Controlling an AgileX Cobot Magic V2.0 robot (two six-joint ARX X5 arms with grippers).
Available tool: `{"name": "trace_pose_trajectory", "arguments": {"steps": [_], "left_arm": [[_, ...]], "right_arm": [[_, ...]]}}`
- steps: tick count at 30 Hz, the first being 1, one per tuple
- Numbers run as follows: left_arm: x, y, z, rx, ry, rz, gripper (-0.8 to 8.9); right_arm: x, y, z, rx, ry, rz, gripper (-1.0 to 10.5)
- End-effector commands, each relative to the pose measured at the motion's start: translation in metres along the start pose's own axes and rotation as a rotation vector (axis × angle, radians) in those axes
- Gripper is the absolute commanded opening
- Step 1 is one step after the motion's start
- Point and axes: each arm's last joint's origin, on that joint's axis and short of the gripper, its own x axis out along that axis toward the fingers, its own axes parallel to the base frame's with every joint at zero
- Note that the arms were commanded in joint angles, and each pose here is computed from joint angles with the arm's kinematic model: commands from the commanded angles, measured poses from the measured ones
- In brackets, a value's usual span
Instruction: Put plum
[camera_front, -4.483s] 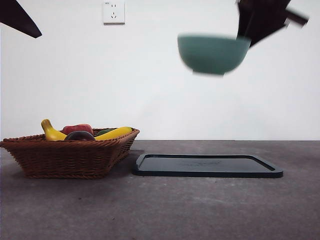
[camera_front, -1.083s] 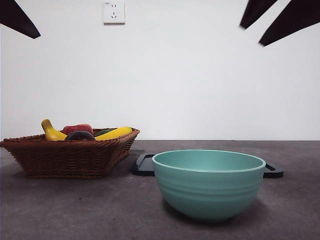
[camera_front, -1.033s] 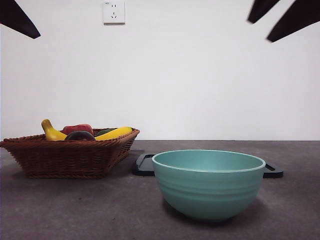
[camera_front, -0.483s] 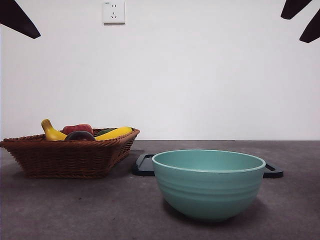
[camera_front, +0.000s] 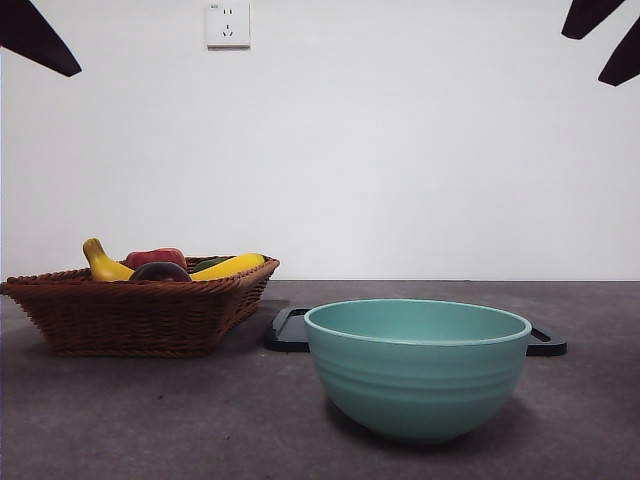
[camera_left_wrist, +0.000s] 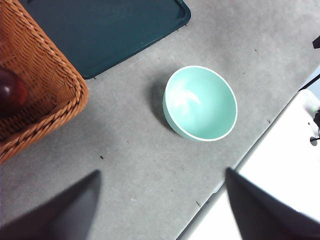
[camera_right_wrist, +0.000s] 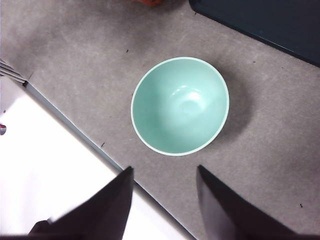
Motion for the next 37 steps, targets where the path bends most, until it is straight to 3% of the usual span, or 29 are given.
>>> {"name": "trace_pose_trajectory", "arguments": {"steps": [1,3,4,29,31,34,37], "left_arm": [[-0.002,-0.002,0.005,0.027,-0.016,-0.006,1.59],[-0.002,-0.002,0.005,0.028,-0.016,-0.006,0.14],[-0.002,-0.002,0.005,0.028,-0.016,-0.006,0.06],[-0.002,-0.002,0.005,0.032,-0.019,-0.005,0.08],[-0.006,-0.001,0.005,0.091,-0.037,0.021,0.08],[-0.020,0.001,0.010,0.187,-0.174,0.120,0.08],[-0.046,0.003,0.017,0.250,-0.421,0.224,0.07]], "right_arm": [[-0.002,0.003,0.004,-0.041,-0.016,0.009,0.6],[-0.002,0.003,0.004,-0.042,-0.016,0.009,0.0],[-0.002,0.003,0.004,-0.043,-0.016,0.009,0.1],[-0.002,0.003,0.004,-0.040,-0.017,0.009,0.1],[-0.002,0.003,0.004,-0.040,-0.017,0.009,0.0],[-0.002,0.003,0.004,-0.040,-0.017,0.008,0.1],[-0.002,0.003,0.004,-0.040,-0.017,0.008,0.1]]}}
